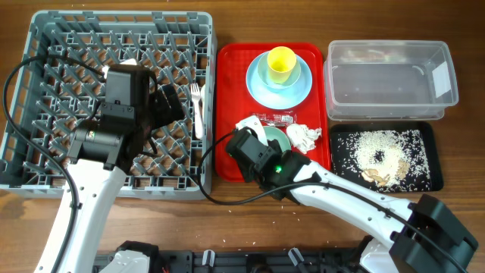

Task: Sort waste into correct bins and load items into the dishwasher rack
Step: 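Return the emptied green bowl with the right gripper onto the red tray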

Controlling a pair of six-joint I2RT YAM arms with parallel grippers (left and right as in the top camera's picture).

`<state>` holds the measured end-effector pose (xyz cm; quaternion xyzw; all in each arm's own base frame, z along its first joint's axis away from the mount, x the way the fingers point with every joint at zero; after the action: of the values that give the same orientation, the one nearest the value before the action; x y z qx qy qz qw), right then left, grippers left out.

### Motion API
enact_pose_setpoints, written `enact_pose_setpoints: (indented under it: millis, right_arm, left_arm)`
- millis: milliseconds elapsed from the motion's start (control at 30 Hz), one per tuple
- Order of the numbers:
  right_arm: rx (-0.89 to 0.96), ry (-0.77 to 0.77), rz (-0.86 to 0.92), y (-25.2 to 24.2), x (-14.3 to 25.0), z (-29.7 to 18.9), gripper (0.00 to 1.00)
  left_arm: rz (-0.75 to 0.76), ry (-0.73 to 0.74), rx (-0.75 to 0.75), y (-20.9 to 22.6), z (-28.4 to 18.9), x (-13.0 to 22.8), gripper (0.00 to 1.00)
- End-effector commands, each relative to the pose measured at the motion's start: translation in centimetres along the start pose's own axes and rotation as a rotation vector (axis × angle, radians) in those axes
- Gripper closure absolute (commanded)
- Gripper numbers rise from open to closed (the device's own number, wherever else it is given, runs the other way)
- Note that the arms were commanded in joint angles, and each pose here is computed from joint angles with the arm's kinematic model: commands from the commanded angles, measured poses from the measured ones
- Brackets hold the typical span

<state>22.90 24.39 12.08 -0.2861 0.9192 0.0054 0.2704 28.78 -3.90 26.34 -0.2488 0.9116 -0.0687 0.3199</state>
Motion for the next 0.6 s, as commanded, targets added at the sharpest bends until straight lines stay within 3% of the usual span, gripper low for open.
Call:
enact_pose_setpoints:
  millis: [0, 100, 133, 200, 367, 567]
  right_arm:
    - [0.005, 0.032, -0.002, -0.2, 0.9, 0.5, 0.68]
    - [0.086, -0.020, 0.005, -1.4, -0.6, -0.9, 0.56]
    - [0.083, -0.045, 0.019, -1.8, -1.6, -1.9, 0.40]
    - [0.056, -0.089, 0.044, -4.1, -3.9, -4.1, 0.22]
    - [-0.027, 0.003, 0.246, -11.7, -2.7, -2.8, 0.18]
    - [-0.054, 0.118, 0.265, -14.5, -0.1, -0.1, 0.18]
  left_arm:
    - [-0.008, -0.003, 0.000, 0.1, 0.0, -0.1, 0.00]
    - [-0.008, -0.003, 0.000, 0.1, 0.0, -0.1, 0.00]
    - [-0.008, -0.003, 0.000, 0.1, 0.0, -0.1, 0.00]
    - [-0.008, -0.003, 0.000, 0.1, 0.0, -0.1, 0.00]
    - [-0.008, -0.003, 0.000, 0.1, 0.0, -0.2, 0.00]
    - [-0.008, -0.003, 0.000, 0.1, 0.0, -0.1, 0.00]
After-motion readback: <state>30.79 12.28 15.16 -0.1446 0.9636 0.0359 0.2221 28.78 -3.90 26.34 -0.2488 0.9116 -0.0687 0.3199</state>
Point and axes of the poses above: each gripper's point midway between its finger pads, its own z axis out along the fingers, its own y axis along the line the jaws close on, x = y × z, the point moved 6 cm from there along -z, back along the fingers, and after that the axes turned 10 degrees about -z, right-handed, at the moved point
